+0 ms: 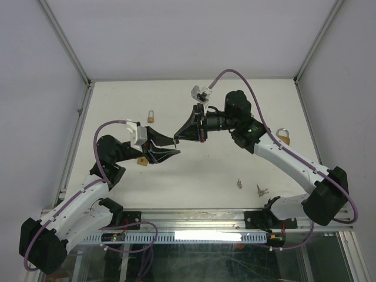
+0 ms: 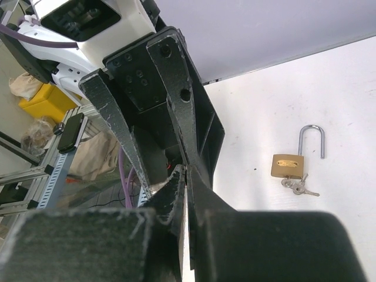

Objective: Unlock with the key

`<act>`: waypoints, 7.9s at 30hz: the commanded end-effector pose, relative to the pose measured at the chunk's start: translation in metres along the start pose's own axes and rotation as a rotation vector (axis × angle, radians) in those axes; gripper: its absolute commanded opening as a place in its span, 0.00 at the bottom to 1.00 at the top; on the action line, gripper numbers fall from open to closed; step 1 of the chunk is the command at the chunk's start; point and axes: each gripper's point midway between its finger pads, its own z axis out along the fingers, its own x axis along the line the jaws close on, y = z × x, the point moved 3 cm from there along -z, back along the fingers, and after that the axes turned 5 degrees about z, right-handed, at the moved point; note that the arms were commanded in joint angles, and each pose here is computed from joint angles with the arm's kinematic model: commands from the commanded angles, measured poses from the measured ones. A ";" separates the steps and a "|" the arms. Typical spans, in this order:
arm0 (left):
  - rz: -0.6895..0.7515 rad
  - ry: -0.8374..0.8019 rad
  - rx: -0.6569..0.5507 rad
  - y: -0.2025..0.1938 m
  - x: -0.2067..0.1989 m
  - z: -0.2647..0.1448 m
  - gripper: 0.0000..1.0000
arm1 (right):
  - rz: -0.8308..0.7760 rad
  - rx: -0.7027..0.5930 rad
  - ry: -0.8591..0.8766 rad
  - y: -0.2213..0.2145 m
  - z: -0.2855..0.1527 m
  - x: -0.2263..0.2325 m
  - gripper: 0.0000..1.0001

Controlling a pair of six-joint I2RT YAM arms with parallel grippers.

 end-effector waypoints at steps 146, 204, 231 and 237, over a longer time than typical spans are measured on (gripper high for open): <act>0.103 0.009 0.048 -0.036 0.001 -0.002 0.32 | 0.131 0.200 -0.091 -0.044 -0.021 -0.009 0.00; 0.169 0.137 -0.017 -0.028 0.013 0.005 0.27 | 0.138 0.169 -0.030 -0.040 -0.017 -0.002 0.00; -0.113 0.151 0.489 -0.058 0.003 -0.022 0.00 | 0.027 0.246 -0.144 -0.046 -0.033 -0.019 0.65; -0.146 0.080 0.765 -0.069 -0.002 -0.037 0.00 | -0.160 0.053 -0.073 -0.037 -0.018 -0.027 0.65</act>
